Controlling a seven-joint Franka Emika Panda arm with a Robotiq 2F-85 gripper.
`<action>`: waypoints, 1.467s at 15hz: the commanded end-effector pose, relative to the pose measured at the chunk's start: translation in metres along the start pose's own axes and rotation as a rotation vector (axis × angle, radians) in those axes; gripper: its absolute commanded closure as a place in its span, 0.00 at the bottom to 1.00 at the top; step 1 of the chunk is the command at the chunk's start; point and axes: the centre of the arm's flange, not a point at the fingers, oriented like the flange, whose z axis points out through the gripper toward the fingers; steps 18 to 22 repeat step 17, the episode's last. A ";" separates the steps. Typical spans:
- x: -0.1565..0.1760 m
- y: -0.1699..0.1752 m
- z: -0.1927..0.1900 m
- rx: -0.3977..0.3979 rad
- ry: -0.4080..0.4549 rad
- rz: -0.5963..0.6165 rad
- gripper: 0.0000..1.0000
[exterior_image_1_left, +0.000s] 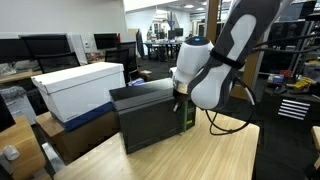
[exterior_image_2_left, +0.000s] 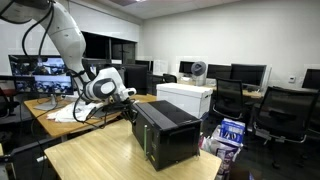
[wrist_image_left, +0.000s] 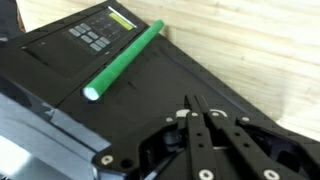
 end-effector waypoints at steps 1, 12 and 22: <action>-0.011 -0.035 -0.037 0.101 -0.103 0.073 0.73; -0.011 -0.041 -0.064 0.158 -0.282 0.423 0.05; 0.000 -0.049 -0.051 0.129 -0.262 0.423 0.00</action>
